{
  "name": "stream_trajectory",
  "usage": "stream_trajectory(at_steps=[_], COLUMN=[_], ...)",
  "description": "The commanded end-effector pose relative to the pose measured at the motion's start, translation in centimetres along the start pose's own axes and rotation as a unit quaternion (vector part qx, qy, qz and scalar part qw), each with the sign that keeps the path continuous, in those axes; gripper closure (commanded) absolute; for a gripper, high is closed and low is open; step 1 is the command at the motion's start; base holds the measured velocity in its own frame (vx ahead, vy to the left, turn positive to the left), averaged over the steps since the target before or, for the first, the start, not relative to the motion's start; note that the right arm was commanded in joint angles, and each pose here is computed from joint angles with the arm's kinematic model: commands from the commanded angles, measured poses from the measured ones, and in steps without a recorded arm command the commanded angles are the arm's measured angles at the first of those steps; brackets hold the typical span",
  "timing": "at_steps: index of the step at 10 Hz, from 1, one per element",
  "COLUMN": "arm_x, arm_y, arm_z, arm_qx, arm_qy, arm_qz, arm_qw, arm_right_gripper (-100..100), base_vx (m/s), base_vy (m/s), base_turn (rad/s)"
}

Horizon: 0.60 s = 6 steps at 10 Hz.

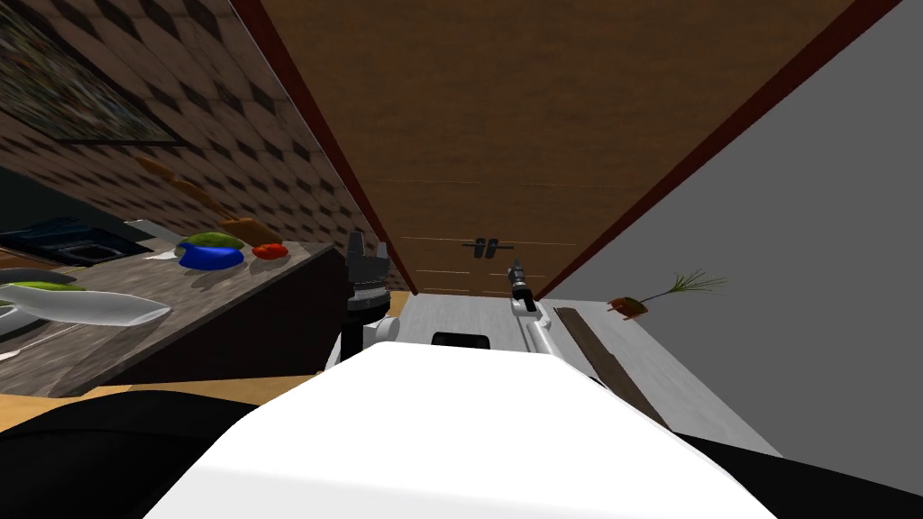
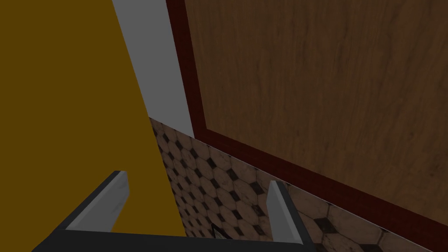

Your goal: Pull the door open

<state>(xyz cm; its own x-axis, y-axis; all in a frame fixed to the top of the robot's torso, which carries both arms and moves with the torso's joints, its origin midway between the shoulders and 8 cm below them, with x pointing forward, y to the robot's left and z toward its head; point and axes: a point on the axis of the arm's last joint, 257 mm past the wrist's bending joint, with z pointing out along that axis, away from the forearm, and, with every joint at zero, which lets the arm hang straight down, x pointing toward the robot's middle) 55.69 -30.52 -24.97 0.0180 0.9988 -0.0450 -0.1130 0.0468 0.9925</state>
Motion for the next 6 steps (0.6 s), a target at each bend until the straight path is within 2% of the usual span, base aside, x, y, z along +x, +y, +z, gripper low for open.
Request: stream_trajectory(at_steps=[1, 6], arm_x=[-0.4, -1.4], arm_y=[-1.1, -3.8], arm_z=[0.24, 0.82], arm_qx=[0.014, 0.049], arm_qy=[-0.003, -0.012], arm_qz=[0.005, 0.018], arm_qw=[0.9999, 0.9986], arm_right_gripper=[-100, -100], base_vx=[0.089, 0.092], base_vy=[-0.004, -0.014], base_turn=[0.074, 0.072])
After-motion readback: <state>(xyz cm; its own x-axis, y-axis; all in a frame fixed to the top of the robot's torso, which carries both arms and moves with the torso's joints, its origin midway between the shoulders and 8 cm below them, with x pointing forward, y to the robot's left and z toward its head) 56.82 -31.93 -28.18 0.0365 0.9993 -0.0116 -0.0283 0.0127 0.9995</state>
